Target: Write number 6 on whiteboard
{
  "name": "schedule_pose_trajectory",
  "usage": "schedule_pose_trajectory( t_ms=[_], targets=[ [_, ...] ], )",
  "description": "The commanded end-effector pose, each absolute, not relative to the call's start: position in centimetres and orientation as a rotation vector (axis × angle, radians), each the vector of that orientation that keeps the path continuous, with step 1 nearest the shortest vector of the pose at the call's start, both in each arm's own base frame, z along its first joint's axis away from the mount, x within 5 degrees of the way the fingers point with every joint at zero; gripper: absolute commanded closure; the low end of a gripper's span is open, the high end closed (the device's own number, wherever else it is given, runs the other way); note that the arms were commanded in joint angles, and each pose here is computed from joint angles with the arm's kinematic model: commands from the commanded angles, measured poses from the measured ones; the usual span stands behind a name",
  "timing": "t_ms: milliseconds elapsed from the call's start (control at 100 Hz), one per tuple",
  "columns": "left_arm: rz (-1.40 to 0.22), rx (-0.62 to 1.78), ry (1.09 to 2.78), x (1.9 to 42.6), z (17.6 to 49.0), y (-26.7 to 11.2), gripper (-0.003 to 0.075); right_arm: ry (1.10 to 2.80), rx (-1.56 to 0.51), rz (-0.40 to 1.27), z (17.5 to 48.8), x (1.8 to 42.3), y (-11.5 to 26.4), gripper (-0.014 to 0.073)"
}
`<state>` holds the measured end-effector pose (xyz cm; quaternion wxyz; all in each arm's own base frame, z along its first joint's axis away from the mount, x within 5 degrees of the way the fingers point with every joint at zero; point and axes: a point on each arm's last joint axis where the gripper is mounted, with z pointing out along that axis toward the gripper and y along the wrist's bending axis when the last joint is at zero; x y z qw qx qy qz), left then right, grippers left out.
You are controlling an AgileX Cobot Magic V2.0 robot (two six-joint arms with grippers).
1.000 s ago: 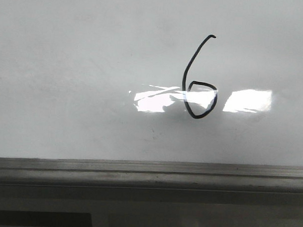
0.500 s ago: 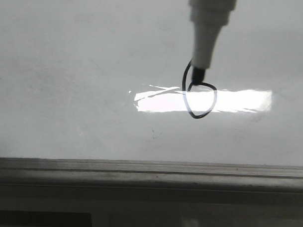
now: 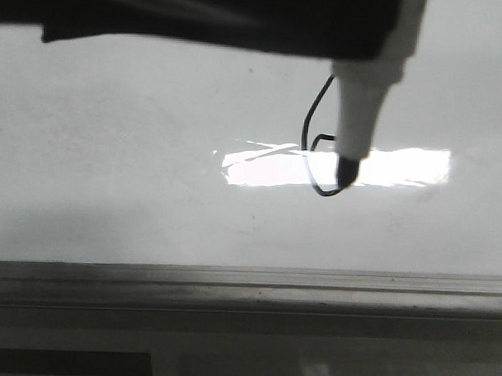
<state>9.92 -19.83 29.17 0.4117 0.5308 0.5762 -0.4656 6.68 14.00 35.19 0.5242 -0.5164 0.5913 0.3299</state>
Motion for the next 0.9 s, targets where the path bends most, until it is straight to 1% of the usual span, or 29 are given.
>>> schedule_pose_trajectory(
  t_ms=[0,160,260,350,400,470,640,890],
  targets=[
    [-1.263,1.295,1.387,9.9,30.5,-20.4,0.0334,1.379,-1.164,0.796,36.7,6.8,13.8,0.0666],
    [-1.268,1.302,1.418,10.2,29.8,-20.8,0.0334,1.379,-1.166,0.797,36.7,6.8,13.8,0.0666],
    [-1.249,1.337,1.389,10.2,29.5,-21.1,0.0334,1.379,-1.165,0.798,36.7,6.8,13.8,0.0666],
    [-1.254,1.307,1.397,10.4,29.6,-21.2,0.0346,1.379,-1.165,0.798,36.7,6.8,13.8,0.0666],
    [-1.271,1.276,1.403,10.4,29.8,-21.2,0.0379,1.388,-1.169,0.797,36.5,7.0,14.0,0.0666],
    [-1.287,1.238,1.412,10.6,29.9,-21.2,0.0461,1.390,-1.167,0.801,36.5,7.0,14.0,0.0666],
    [-1.290,1.231,1.413,10.6,30.0,-21.2,0.0743,1.395,-1.157,0.816,36.6,6.9,14.0,0.0666],
    [-1.298,1.236,1.405,10.5,30.0,-21.2,0.0741,1.396,-1.156,0.821,36.6,6.9,14.0,0.0666]
  ],
)
